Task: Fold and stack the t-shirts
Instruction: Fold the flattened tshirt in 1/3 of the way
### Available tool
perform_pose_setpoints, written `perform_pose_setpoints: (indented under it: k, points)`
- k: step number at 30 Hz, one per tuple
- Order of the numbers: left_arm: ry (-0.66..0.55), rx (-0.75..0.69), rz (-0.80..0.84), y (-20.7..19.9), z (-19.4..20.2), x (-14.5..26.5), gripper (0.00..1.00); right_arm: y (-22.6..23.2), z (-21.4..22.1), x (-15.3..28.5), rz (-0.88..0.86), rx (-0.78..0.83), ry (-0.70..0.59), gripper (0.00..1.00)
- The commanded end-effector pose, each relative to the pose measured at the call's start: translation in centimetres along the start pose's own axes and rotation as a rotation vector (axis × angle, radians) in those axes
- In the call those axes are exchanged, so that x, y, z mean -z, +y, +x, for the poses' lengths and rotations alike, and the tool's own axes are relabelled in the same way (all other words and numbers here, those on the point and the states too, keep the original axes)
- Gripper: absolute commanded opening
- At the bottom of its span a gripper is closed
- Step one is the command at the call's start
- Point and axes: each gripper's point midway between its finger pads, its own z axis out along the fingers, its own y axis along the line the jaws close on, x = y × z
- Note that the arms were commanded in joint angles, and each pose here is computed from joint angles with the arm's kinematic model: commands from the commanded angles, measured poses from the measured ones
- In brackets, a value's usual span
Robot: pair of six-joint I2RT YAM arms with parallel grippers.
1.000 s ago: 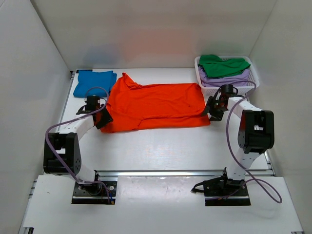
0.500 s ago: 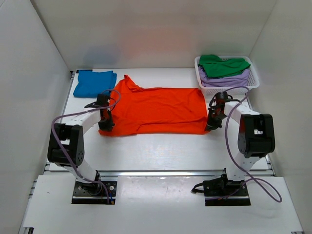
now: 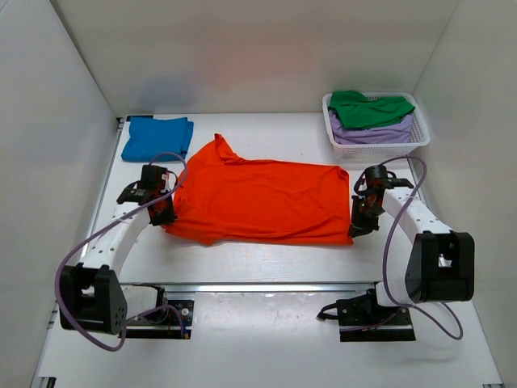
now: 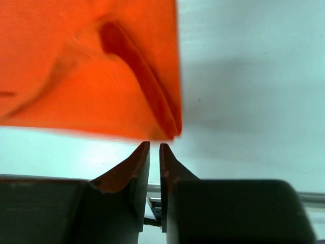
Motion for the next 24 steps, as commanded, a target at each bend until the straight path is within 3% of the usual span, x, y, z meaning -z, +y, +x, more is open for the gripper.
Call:
perform_pose_setpoints:
  k: [1, 3, 8, 12, 14, 16, 24]
  points:
    - [-0.068, -0.005, -0.006, 0.7, -1.2, 0.9, 0.29, -0.7, 0.9, 0.8, 0.035, 0.019, 0.004, 0.12]
    - [-0.070, -0.016, 0.014, 0.1, -1.7, 0.7, 0.31, -0.3, 1.0, 0.8, 0.035, 0.042, 0.008, 0.14]
    - [-0.002, -0.021, 0.060, -1.5, -2.3, -1.1, 0.30, 1.7, -0.4, 0.9, -0.016, 0.134, -0.085, 0.39]
    - [0.020, -0.026, 0.067, -1.8, -1.7, -1.7, 0.31, 3.2, -2.9, 0.3, -0.079, 0.196, -0.183, 0.41]
    - [0.017, -0.026, 0.061, -1.4, -1.4, -1.9, 0.45, 3.5, -4.5, 0.1, -0.111, 0.197, -0.237, 0.40]
    - [0.024, -0.014, 0.032, -0.6, -0.9, -2.0, 0.52, 3.8, -5.4, -0.5, -0.142, 0.203, -0.250, 0.40]
    - [0.090, -0.026, 0.008, -0.4, 1.3, -3.4, 0.63, 4.6, -8.0, -1.8, -0.122, 0.270, -0.246, 0.41]
